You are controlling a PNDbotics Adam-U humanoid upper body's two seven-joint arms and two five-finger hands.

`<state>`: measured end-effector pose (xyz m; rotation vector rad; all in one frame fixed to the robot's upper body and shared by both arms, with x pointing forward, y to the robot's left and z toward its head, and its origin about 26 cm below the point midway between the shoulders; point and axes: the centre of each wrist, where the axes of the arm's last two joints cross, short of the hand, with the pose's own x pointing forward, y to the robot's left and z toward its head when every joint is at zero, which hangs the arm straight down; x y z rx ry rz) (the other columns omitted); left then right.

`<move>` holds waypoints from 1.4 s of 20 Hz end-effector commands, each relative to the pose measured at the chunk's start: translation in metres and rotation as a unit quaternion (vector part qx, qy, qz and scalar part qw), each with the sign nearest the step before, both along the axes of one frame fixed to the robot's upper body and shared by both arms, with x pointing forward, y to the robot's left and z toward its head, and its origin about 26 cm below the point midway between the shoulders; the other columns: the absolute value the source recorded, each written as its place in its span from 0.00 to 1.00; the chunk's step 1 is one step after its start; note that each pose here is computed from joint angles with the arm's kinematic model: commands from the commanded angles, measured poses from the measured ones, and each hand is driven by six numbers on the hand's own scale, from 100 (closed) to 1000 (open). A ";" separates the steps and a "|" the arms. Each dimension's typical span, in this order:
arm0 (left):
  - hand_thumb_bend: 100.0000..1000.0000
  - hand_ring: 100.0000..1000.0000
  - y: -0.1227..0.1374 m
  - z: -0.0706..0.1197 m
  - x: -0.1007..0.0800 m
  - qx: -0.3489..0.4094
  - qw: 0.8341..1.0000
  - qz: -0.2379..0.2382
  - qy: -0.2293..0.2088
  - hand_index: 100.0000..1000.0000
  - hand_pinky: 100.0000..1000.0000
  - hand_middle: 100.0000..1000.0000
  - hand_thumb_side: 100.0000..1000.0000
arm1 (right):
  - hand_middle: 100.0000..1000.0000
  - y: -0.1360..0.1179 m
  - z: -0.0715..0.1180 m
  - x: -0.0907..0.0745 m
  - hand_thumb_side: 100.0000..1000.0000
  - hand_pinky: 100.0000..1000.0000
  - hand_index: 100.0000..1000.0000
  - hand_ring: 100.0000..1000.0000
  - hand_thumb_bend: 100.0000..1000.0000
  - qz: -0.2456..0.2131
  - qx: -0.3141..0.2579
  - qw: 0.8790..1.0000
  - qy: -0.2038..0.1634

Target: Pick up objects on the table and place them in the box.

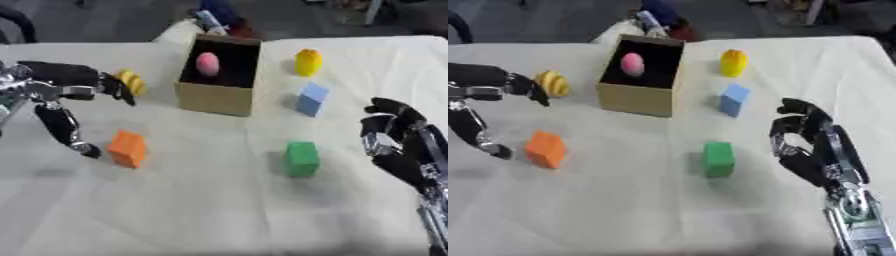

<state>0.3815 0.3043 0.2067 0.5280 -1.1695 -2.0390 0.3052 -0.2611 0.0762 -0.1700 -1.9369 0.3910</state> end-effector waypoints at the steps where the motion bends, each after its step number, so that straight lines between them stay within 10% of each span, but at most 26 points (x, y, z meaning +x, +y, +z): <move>1: 0.66 0.84 -0.001 0.002 0.003 0.029 0.999 -0.017 0.010 0.89 0.85 0.85 0.17 | 0.67 -0.003 0.006 0.001 0.08 0.67 0.79 0.65 0.00 0.002 -0.006 1.000 -0.009; 28: 0.50 0.70 0.006 -0.057 0.028 0.005 0.998 0.061 0.019 0.77 0.75 0.68 0.14 | 0.67 -0.002 0.004 0.001 0.09 0.66 0.79 0.65 0.00 0.000 -0.002 1.000 -0.006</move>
